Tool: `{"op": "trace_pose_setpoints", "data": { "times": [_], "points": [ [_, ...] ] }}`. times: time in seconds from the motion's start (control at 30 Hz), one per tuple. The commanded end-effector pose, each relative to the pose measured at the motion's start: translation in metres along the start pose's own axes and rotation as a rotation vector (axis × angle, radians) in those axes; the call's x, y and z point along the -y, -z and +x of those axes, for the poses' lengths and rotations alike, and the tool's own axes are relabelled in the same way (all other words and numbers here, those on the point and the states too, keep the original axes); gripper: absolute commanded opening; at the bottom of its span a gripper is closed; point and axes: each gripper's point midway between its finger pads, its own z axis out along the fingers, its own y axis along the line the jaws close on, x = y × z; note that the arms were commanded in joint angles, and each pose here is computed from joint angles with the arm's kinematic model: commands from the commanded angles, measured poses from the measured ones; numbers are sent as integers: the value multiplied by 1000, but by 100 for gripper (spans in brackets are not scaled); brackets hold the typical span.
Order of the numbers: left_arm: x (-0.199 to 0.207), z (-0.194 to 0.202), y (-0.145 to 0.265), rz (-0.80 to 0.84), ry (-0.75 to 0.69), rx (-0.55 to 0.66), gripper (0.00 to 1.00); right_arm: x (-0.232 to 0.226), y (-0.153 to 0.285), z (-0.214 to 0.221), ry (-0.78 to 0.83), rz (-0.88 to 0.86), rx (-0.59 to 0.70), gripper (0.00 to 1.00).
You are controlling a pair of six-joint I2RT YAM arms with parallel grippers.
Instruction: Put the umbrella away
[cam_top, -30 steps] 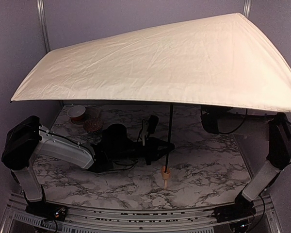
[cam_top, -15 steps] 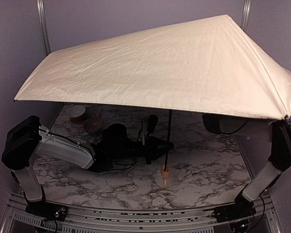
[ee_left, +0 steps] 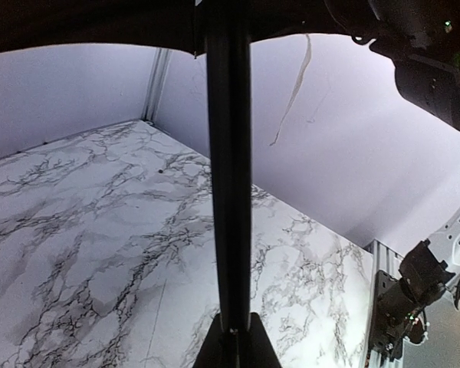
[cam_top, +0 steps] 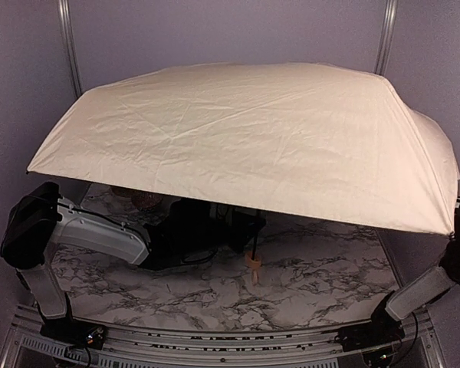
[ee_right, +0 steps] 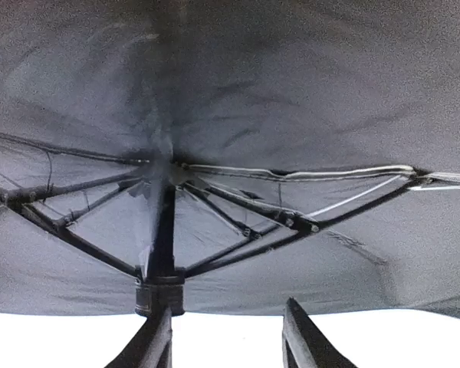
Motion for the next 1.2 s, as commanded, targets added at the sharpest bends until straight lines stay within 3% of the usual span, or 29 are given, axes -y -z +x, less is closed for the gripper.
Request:
{"op": "trace_pose_setpoints", "data": {
  "times": [0.0,0.13,0.67,1.17],
  "points": [
    [-1,-39,1,-86,-36,68,0,-1,-1,6,94,66,-15,50],
    [-4,-40,1,-110,-19,67,0,-13,5,8,160,97,1,61],
    [-3,-33,-3,-106,-21,63,0,18,-8,17,160,263,-31,61],
    [-1,-29,-5,-89,-24,52,0,29,-22,10,260,323,-2,39]
  ]
}}
